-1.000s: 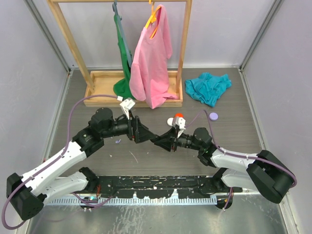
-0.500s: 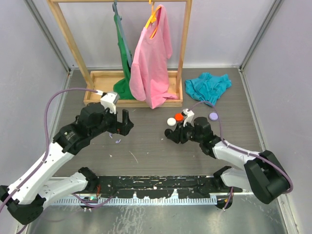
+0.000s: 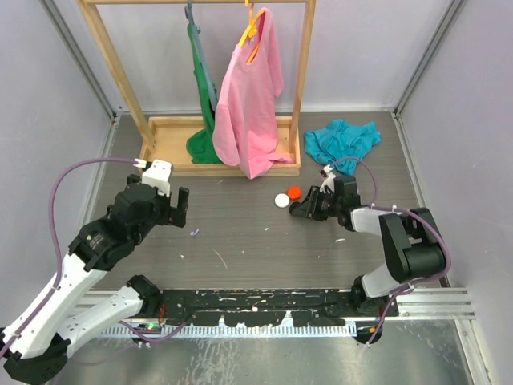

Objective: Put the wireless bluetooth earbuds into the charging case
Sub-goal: Place the charging case at the center of the board.

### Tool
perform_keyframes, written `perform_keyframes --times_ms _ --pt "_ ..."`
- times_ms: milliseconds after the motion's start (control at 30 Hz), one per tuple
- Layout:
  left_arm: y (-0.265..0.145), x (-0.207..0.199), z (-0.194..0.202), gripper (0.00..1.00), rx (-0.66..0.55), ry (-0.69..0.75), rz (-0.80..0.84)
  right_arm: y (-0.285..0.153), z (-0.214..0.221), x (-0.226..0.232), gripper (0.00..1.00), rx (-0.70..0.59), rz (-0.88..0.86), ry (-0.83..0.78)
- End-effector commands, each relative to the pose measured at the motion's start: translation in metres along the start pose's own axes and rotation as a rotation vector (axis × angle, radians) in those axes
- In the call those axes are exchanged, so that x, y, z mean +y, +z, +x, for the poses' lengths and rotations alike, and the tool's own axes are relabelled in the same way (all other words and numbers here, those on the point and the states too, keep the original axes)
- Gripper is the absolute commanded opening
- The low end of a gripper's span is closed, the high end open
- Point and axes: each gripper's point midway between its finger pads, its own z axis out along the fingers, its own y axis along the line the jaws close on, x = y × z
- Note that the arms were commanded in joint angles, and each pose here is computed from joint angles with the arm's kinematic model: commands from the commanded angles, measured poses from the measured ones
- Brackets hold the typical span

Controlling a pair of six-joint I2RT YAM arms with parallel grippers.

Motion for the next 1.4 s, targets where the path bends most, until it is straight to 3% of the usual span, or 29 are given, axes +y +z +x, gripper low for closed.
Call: perform_keyframes --times_ms 0,300,633,1000,1200,1367 --pt "-0.001 0.017 0.0 0.98 -0.024 -0.006 -0.074 0.008 -0.023 0.008 0.15 -0.018 -0.024 0.018" --pt "-0.006 0.025 0.001 0.98 -0.048 -0.033 -0.094 0.01 -0.033 -0.012 0.45 -0.009 0.092 0.037" --pt "-0.015 0.032 -0.002 0.98 -0.09 -0.058 -0.1 -0.029 -0.059 -0.035 0.72 -0.053 0.36 -0.039" --pt "-0.026 0.038 -0.004 0.98 -0.148 -0.082 -0.107 -0.111 -0.123 -0.094 0.82 -0.201 0.887 -0.153" --pt "-0.027 0.038 -0.005 0.98 -0.151 -0.086 -0.104 -0.112 -0.14 -0.126 0.82 -0.239 0.879 -0.041" --pt "-0.027 0.038 -0.004 0.98 -0.153 -0.088 -0.1 -0.104 -0.149 -0.14 0.82 -0.233 0.887 -0.037"
